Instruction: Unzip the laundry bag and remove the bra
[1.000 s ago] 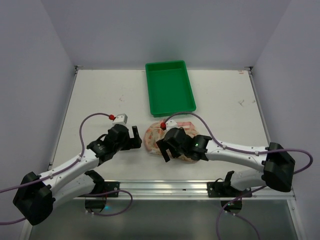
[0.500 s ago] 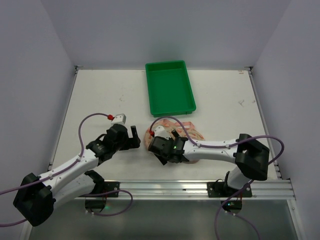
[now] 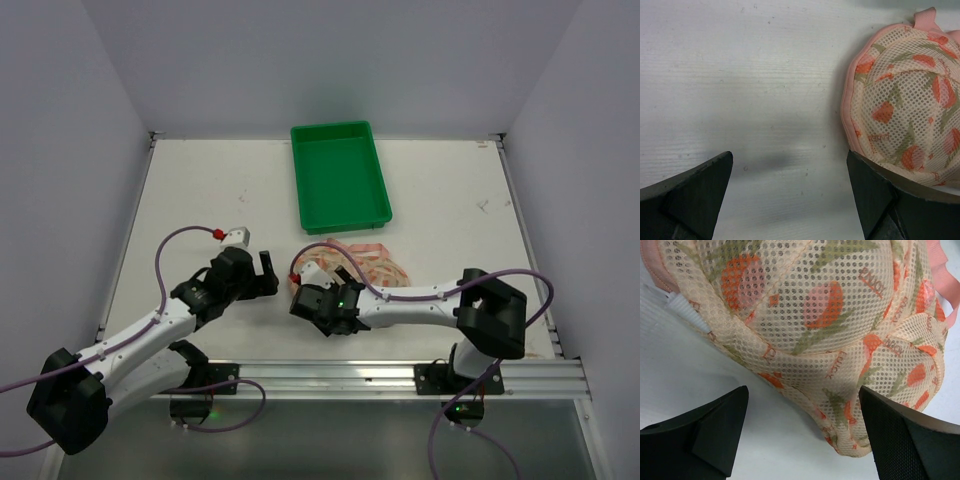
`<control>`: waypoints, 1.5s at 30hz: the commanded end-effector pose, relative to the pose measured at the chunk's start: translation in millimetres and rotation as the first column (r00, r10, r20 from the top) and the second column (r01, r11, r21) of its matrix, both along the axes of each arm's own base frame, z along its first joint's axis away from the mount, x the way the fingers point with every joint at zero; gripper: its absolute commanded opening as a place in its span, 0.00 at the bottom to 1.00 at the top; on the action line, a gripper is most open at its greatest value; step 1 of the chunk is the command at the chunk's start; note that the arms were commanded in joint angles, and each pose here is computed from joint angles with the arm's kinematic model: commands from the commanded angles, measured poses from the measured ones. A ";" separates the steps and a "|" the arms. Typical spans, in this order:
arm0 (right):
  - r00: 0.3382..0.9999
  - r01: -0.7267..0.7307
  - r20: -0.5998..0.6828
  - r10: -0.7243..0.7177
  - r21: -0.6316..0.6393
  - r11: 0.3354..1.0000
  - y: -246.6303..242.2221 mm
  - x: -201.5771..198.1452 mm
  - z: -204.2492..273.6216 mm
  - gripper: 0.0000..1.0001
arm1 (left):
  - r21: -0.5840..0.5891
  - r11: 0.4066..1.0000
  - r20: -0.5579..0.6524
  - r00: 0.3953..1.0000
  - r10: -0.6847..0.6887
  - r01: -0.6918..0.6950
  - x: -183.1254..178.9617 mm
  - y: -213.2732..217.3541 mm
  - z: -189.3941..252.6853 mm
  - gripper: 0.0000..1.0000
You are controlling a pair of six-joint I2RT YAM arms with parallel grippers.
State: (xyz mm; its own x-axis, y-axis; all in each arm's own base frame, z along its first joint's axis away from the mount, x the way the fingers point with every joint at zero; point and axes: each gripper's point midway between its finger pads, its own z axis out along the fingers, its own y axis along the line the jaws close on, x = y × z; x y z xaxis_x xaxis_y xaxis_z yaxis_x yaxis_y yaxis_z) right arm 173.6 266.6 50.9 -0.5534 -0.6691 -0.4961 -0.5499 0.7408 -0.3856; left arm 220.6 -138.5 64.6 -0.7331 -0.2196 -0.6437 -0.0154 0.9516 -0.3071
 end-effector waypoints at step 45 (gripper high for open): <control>0.984 0.121 -0.165 -0.063 0.374 0.920 0.0 5.1 35.6 0.00 | -0.262 0.852 0.305 0.877 -0.372 0.453 -24.6 -93.2 79.6 0.83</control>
State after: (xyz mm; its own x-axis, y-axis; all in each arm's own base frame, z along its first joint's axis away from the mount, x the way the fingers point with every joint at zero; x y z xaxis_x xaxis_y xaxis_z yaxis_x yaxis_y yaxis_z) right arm 178.8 258.9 76.8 -0.6741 -0.4585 -0.5791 -0.5202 0.8513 -0.0686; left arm 200.6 -221.3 139.5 -0.6303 -0.1354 -0.7645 0.4470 0.7418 -0.4999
